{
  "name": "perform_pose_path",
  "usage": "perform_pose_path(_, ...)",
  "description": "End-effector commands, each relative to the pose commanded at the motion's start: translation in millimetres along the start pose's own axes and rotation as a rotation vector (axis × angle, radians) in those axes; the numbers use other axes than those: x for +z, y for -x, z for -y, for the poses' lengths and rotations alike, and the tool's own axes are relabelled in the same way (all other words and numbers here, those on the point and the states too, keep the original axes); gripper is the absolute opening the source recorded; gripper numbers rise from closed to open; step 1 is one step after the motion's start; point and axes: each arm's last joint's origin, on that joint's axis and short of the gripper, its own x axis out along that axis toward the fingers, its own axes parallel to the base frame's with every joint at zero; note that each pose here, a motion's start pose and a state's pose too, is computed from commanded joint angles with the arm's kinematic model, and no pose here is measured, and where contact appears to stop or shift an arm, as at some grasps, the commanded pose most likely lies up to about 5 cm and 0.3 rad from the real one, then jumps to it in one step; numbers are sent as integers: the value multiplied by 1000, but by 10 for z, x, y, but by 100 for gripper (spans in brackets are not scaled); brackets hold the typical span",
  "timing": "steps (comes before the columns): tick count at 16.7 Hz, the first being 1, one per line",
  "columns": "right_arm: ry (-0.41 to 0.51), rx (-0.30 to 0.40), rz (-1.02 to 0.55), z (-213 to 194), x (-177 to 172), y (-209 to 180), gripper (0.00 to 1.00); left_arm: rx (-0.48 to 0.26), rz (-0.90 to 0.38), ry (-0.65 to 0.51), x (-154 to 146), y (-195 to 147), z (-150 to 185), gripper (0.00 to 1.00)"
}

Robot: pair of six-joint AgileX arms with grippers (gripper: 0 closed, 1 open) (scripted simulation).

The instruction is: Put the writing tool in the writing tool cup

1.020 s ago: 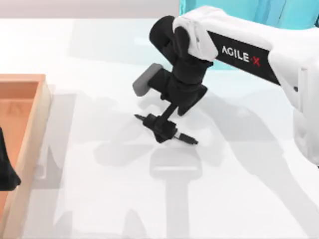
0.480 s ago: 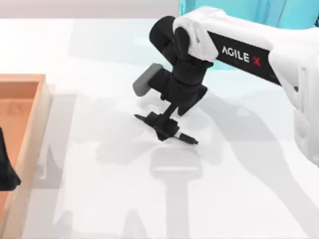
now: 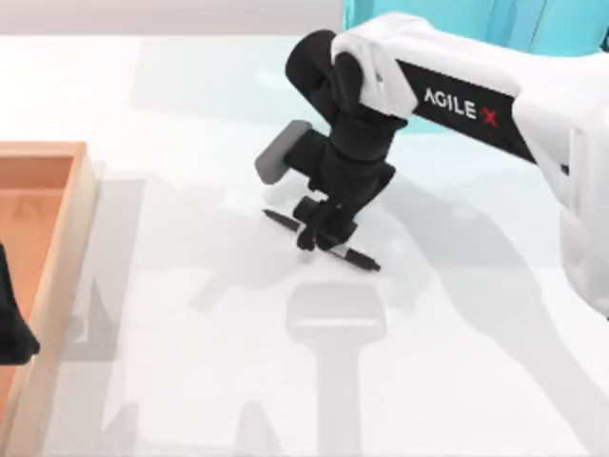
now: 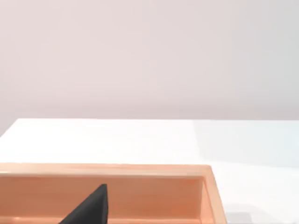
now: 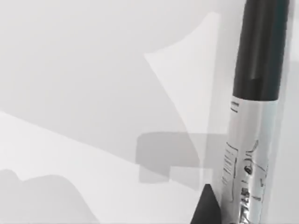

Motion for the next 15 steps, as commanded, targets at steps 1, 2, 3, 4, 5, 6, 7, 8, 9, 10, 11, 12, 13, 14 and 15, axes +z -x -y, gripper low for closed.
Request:
perform_pose_path(1, 0, 0, 0, 0, 0, 0, 2, 0, 0, 0, 0, 0, 0, 100)
perform_pose_path(2, 0, 0, 0, 0, 0, 0, 0, 0, 0, 0, 0, 0, 0, 100)
perform_pose_path(3, 0, 0, 0, 0, 0, 0, 0, 0, 0, 0, 0, 0, 0, 100)
perform_pose_path(4, 0, 0, 0, 0, 0, 0, 0, 0, 0, 0, 0, 0, 0, 100)
perform_pose_path(5, 0, 0, 0, 0, 0, 0, 0, 0, 0, 0, 0, 0, 0, 100)
perform_pose_path(6, 0, 0, 0, 0, 0, 0, 0, 0, 0, 0, 0, 0, 0, 100)
perform_pose_path(7, 0, 0, 0, 0, 0, 0, 0, 0, 0, 0, 0, 0, 0, 100)
perform_pose_path(8, 0, 0, 0, 0, 0, 0, 0, 0, 0, 0, 0, 0, 0, 100)
perform_pose_path(9, 0, 0, 0, 0, 0, 0, 0, 0, 0, 0, 0, 0, 0, 100)
perform_pose_path(10, 13, -85, 37, 74, -16, 340, 0, 0, 0, 0, 0, 0, 0, 100)
perform_pose_path(11, 13, -84, 36, 66, -17, 344, 0, 0, 0, 0, 0, 0, 0, 100)
perform_pose_path(12, 11, -82, 31, 25, -24, 367, 0, 0, 0, 0, 0, 0, 0, 100)
perform_pose_path(13, 8, -79, 23, -44, -39, 411, 0, 0, 0, 0, 0, 0, 0, 100)
perform_pose_path(14, 4, -76, 16, -138, -60, 485, 0, 0, 0, 0, 0, 0, 0, 100)
perform_pose_path(15, 0, -74, 10, -256, -88, 590, 0, 0, 0, 0, 0, 0, 0, 100)
